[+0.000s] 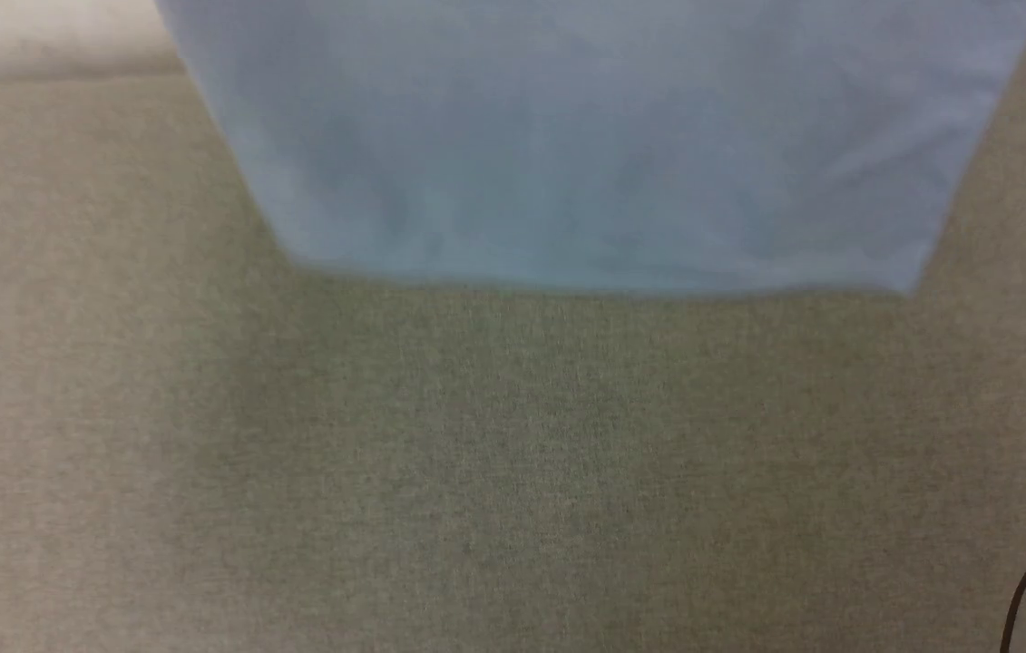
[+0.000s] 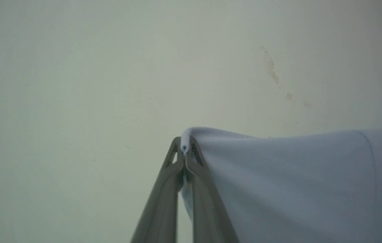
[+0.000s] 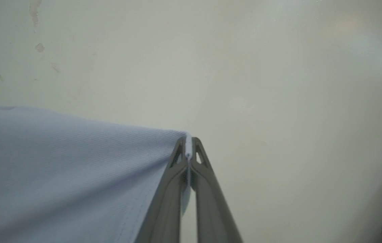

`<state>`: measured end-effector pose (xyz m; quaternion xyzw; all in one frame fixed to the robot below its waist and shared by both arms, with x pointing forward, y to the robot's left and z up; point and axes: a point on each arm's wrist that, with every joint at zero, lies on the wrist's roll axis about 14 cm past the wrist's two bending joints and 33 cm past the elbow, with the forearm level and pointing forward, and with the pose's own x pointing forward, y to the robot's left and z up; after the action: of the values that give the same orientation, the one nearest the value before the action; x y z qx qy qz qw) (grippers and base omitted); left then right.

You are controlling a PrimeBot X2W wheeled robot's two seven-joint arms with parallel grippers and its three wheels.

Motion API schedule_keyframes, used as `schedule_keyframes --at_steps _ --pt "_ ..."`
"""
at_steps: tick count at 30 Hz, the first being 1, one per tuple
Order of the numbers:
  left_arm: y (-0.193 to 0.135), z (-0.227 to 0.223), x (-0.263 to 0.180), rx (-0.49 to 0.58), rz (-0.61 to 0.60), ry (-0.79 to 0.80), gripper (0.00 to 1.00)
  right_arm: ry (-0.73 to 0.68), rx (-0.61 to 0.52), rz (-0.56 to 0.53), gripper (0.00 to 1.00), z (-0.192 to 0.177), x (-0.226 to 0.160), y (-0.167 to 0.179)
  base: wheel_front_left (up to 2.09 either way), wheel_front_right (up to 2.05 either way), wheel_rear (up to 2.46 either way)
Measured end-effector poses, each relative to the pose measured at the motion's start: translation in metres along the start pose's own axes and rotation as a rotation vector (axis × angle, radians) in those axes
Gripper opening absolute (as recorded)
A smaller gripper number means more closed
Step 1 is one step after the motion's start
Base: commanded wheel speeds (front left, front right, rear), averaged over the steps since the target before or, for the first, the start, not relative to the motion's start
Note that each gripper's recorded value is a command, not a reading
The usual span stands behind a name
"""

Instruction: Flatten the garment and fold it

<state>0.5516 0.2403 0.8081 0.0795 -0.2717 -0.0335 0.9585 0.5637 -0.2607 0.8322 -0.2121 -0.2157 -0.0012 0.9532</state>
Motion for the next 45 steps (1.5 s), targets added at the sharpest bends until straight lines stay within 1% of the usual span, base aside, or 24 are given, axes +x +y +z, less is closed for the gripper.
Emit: schedule_keyframes --at_steps 7,12,17,21,27,31,34,37,40,43,45 --pt "0.001 -0.041 0.052 0.000 0.032 -0.033 0.00 0.001 0.031 -0.029 0.00 -0.032 0.050 0.006 0.00 0.00 0.00" --pt "0.005 -0.068 0.073 -0.006 0.068 -0.078 0.00 0.011 0.059 -0.027 0.00 -0.068 0.072 0.026 0.00 0.00 0.00" --pt "-0.010 -0.126 0.074 -0.022 0.039 0.015 0.00 0.089 0.094 0.017 0.00 -0.120 0.078 0.059 0.00 0.00 0.00" --pt "-0.018 -0.165 0.062 -0.032 0.021 0.101 0.00 0.152 0.121 0.054 0.00 -0.155 0.072 0.083 0.00 0.00 0.00" --pt "-0.038 -0.219 0.014 -0.057 -0.017 0.267 0.00 0.260 0.165 0.118 0.00 -0.197 0.039 0.115 0.00 0.00 0.00" --pt "-0.059 -0.252 -0.037 -0.068 -0.067 0.401 0.00 0.346 0.183 0.174 0.00 -0.222 0.003 0.136 0.00 0.00 0.00" --pt "-0.070 -0.265 -0.080 -0.085 -0.102 0.494 0.00 0.398 0.208 0.215 0.00 -0.235 -0.030 0.150 0.00 0.00 0.00" --pt "-0.077 -0.268 -0.126 -0.076 -0.142 0.569 0.00 0.456 0.258 0.240 0.00 -0.243 -0.068 0.158 0.00 0.00 0.00" --pt "-0.072 -0.264 -0.171 -0.062 -0.154 0.637 0.00 0.532 0.249 0.288 0.00 -0.249 -0.110 0.164 0.00 0.00 0.00" --pt "-0.075 -0.253 -0.211 -0.079 -0.168 0.700 0.00 0.594 0.254 0.304 0.00 -0.252 -0.151 0.157 0.00 0.00 0.00" --pt "-0.078 -0.242 -0.233 -0.097 -0.173 0.731 0.00 0.637 0.279 0.300 0.00 -0.253 -0.178 0.151 0.00 0.00 0.00"
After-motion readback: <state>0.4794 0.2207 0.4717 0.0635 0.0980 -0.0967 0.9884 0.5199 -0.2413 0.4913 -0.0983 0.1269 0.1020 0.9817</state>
